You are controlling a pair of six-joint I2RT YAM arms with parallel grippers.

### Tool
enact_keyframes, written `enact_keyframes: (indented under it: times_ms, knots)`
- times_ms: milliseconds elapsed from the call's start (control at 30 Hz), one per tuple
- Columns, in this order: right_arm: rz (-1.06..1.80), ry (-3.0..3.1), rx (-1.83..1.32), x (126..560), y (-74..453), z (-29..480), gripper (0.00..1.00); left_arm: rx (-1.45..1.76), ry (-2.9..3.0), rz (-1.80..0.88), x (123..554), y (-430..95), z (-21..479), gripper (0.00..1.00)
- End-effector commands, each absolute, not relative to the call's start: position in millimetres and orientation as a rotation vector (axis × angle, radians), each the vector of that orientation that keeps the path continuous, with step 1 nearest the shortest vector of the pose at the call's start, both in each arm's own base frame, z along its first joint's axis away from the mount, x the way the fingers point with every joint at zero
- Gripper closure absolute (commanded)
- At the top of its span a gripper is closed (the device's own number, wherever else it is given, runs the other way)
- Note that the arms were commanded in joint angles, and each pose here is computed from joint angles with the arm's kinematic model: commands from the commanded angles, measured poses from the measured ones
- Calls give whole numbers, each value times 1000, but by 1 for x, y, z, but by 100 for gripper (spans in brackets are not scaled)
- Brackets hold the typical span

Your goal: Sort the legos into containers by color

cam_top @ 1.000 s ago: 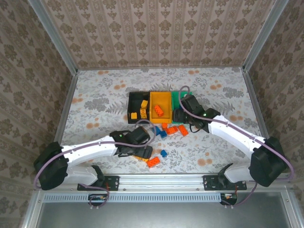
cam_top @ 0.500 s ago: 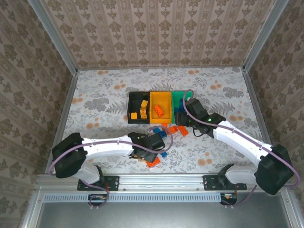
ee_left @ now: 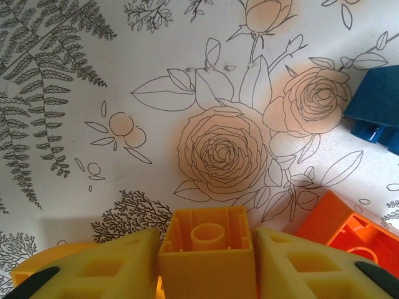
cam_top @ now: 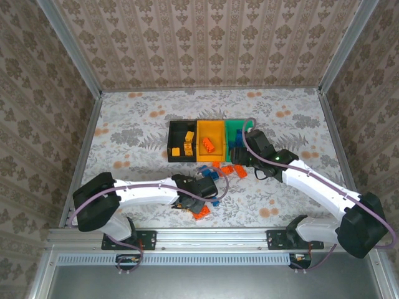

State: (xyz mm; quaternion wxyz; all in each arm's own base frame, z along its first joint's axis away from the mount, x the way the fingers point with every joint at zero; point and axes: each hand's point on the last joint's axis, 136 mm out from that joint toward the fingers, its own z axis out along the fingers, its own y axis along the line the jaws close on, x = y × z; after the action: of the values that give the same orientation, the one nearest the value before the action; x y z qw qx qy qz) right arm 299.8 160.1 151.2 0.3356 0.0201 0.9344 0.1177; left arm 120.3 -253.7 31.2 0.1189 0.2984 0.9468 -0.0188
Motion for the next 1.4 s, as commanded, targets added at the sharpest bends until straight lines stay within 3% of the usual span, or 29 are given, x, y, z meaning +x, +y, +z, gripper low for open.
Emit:
enact_keyframes:
  times_ms: [0, 333, 767, 1000, 1167, 1367]
  knots:
    - [289, 2425, 80, 298, 153, 154, 29, 896, 2781, -52, 115, -253, 29, 64]
    - [291, 2415, 105, 299, 148, 156, 29, 782, 2657, -76, 146, -253, 74, 74]
    - [290, 2423, 145, 298, 143, 151, 29, 182, 2291, -204, 311, -213, 184, 74]
    - [285, 2423, 155, 295, 139, 152, 29, 89, 2317, -152, 377, -206, 170, 75]
    - [304, 2419, 158, 294, 141, 154, 29, 104, 2366, -119, 402, -212, 150, 75]
    - [345, 2445, 134, 291, 147, 151, 29, 125, 2423, -128, 414, -226, 135, 64]
